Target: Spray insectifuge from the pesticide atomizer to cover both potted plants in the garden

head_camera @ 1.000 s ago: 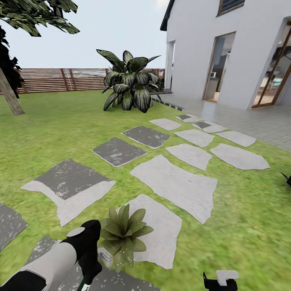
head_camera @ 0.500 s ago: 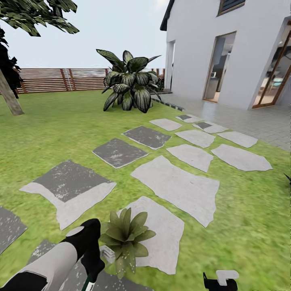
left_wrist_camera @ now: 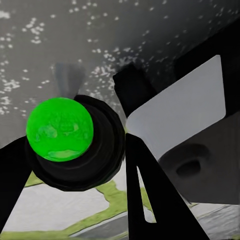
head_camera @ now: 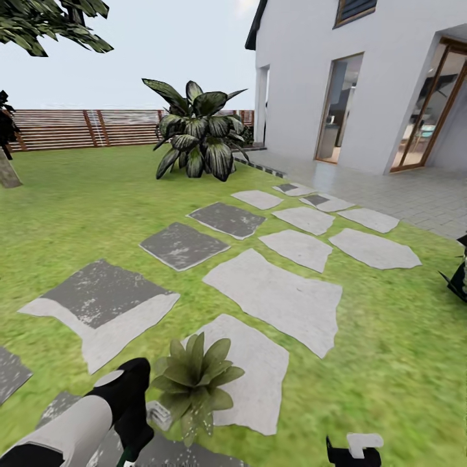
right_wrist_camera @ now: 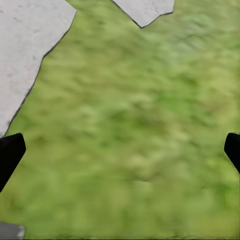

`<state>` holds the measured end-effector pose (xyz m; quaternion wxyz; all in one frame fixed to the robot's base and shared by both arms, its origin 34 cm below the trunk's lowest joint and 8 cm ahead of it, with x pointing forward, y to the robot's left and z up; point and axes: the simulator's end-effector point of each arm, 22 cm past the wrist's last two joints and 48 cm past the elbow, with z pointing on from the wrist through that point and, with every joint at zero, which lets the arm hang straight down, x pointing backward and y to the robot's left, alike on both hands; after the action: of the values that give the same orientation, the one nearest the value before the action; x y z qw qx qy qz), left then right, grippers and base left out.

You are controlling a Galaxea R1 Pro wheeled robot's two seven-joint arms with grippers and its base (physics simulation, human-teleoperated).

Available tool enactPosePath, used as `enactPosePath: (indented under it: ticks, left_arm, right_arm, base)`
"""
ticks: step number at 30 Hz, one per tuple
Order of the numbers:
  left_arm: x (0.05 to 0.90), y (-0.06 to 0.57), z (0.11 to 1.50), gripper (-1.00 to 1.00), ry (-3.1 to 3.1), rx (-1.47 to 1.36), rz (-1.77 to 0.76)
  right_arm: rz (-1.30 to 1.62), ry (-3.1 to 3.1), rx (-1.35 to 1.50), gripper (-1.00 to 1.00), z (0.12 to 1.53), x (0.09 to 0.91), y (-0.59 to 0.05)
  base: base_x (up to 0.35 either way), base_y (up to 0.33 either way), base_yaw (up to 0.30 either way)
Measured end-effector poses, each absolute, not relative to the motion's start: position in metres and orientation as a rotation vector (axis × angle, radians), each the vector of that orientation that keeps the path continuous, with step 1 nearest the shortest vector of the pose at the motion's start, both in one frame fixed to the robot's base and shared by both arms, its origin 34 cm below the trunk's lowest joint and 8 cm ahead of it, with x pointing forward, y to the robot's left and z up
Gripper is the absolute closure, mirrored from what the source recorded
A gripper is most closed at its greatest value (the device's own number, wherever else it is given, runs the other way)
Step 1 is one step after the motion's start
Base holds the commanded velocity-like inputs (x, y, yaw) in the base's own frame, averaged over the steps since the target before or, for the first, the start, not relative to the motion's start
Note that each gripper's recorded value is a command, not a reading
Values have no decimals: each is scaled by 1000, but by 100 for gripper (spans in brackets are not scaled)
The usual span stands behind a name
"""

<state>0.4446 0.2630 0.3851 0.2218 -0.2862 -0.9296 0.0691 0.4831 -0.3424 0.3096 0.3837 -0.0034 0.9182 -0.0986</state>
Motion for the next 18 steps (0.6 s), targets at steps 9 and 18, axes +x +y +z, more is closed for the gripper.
enactPosePath:
  ticks: [9, 18]
  left_arm:
    - [452, 255, 387, 100, -2588, -803, 199]
    - [457, 250, 389, 100, -2599, -821, 199]
  right_arm:
    - [-251, 2341, -9, -100, 310, 483, -342]
    - [-251, 2341, -9, -100, 310, 483, -342]
  base:
    - [-68, 266, 0]
    - [140, 215, -231]
